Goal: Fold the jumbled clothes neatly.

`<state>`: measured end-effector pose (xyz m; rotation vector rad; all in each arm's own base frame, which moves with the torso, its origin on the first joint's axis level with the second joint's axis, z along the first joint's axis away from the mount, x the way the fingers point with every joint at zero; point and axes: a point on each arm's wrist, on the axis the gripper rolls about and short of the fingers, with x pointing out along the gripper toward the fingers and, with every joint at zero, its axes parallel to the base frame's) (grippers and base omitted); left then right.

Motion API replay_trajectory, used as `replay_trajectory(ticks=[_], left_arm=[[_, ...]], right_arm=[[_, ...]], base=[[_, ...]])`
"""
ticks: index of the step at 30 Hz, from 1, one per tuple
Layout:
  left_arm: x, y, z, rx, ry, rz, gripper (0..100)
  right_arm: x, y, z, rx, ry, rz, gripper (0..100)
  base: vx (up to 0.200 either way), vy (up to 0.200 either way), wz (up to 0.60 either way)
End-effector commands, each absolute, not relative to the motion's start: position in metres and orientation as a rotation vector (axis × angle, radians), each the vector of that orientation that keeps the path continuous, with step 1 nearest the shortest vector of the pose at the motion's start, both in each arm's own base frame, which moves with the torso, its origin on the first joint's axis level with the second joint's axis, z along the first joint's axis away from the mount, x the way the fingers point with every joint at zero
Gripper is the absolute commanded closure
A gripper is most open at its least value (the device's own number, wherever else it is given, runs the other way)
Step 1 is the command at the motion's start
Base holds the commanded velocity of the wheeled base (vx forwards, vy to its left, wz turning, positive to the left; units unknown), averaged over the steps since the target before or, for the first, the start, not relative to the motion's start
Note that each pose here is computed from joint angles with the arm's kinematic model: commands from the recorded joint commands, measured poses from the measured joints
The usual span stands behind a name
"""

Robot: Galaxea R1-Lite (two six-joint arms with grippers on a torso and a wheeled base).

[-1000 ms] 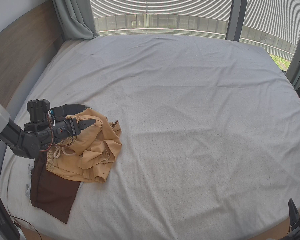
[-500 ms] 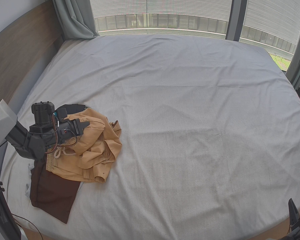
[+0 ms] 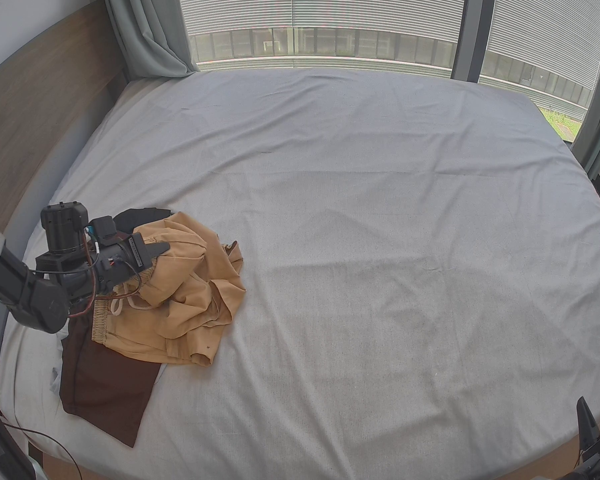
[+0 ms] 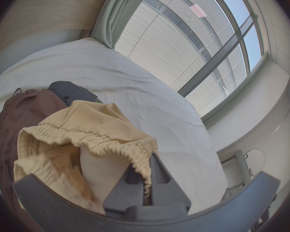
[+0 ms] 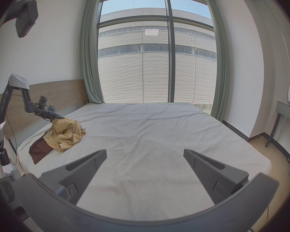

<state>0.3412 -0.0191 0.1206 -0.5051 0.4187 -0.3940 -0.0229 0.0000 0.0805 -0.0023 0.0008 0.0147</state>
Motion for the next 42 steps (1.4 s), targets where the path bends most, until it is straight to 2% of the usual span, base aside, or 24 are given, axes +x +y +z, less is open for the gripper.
replay_trajectory(ticks=[1, 12, 22, 36, 42], left_arm=[[0.298, -0.023, 0.151, -0.546, 0.368, -0.435, 100], [0.28, -0.03, 0.157, -0.65, 0.287, -0.503, 100], [0.271, -0.034, 0.148, -0.638, 0.247, -0.544, 100], [0.245, -0.046, 0.148, -0.633, 0.292, -0.682, 100], [0.236, -0.063, 0.148, -0.658, 0.309, -0.73, 100]], right_arm=[[-0.023, 0.0, 0.075, -0.002, 0.003, 0.015, 0], [-0.023, 0.0, 0.075, -0.002, 0.002, 0.014, 0], [-0.023, 0.0, 0.075, -0.003, 0.002, 0.014, 0], [-0.023, 0.0, 0.075, -0.002, 0.002, 0.012, 0], [-0.023, 0.0, 0.075, -0.003, 0.002, 0.012, 0]], base=[[0.0, 0.0, 0.0], [0.0, 0.0, 0.0], [0.0, 0.0, 0.0], [0.0, 0.0, 0.0], [0.0, 0.0, 0.0]])
